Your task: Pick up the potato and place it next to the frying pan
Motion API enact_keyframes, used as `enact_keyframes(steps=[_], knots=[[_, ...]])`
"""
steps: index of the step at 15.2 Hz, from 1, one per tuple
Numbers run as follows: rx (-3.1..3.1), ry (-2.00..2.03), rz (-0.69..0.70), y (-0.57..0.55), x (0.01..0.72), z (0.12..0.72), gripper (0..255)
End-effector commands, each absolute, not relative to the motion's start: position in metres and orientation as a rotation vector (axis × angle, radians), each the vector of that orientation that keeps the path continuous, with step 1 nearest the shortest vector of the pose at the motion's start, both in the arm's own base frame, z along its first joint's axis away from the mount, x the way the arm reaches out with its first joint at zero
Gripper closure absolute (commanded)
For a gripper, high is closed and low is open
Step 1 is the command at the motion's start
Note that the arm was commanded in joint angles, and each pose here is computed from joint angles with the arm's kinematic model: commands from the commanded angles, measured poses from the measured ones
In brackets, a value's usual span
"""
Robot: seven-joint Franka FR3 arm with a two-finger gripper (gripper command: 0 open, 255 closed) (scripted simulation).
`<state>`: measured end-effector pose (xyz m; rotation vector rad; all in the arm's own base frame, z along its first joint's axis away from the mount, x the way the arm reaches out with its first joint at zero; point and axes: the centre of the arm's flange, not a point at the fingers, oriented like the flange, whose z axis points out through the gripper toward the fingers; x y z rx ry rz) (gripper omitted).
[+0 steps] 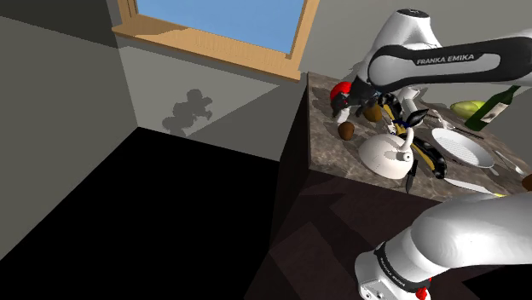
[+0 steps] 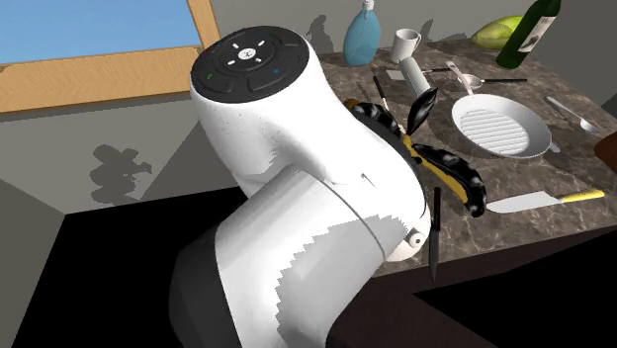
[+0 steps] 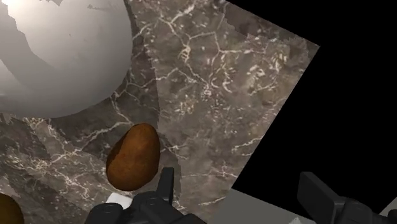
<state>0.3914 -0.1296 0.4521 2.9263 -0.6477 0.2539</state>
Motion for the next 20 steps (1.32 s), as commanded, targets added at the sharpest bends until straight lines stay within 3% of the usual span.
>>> enact_keyframes(steps=[1,10,20], knots=[[2.895,-0.726,0.263,-0.148,0.397,0.434,0],[2.735,-1.053,0.29,-0.231,0.403,0.36,0],[2.725,-1.07,0.291,-0.246,0.407,0.318,0]])
